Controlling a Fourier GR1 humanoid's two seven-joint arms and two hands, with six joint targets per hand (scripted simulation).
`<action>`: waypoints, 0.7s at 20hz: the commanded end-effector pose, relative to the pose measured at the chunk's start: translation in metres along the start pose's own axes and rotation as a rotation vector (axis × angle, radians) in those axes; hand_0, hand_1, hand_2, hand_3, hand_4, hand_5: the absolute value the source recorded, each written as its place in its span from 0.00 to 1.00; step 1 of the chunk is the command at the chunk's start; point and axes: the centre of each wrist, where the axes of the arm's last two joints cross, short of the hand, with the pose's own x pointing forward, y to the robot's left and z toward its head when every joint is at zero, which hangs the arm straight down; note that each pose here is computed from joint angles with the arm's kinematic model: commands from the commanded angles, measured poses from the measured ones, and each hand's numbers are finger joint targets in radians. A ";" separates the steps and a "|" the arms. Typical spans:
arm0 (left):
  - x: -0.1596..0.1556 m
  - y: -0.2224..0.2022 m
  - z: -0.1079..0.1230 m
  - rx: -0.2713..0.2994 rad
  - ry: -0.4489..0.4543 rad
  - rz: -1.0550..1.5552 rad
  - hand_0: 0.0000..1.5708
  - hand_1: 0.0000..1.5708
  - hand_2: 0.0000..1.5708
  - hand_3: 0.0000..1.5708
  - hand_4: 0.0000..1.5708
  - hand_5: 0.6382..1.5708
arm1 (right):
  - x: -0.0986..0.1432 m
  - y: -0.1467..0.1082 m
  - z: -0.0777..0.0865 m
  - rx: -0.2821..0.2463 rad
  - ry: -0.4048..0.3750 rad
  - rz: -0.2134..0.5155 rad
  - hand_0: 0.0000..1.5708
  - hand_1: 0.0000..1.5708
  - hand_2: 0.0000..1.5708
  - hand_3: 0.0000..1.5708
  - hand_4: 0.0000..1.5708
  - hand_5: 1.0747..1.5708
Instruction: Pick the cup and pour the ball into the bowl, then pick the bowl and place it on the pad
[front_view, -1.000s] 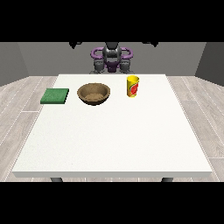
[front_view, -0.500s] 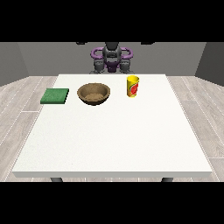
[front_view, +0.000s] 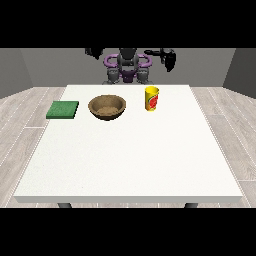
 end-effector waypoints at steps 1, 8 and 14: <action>-0.022 -0.014 0.013 -0.011 -0.045 -0.017 0.00 0.00 0.00 0.00 0.00 0.98 | -0.001 -0.027 -0.018 -0.009 -0.047 0.050 0.00 0.00 0.27 0.44 0.44 1.00; -0.053 0.020 0.040 -0.044 -0.057 -0.034 0.00 0.00 0.00 0.00 0.00 0.96 | -0.004 -0.083 -0.042 -0.105 -0.049 0.110 0.00 0.00 0.27 0.41 0.43 1.00; -0.092 0.015 0.041 -0.021 -0.003 -0.084 0.00 0.00 0.00 0.00 0.00 0.96 | -0.014 -0.073 -0.058 -0.114 -0.004 0.123 0.00 0.00 0.27 0.39 0.42 0.99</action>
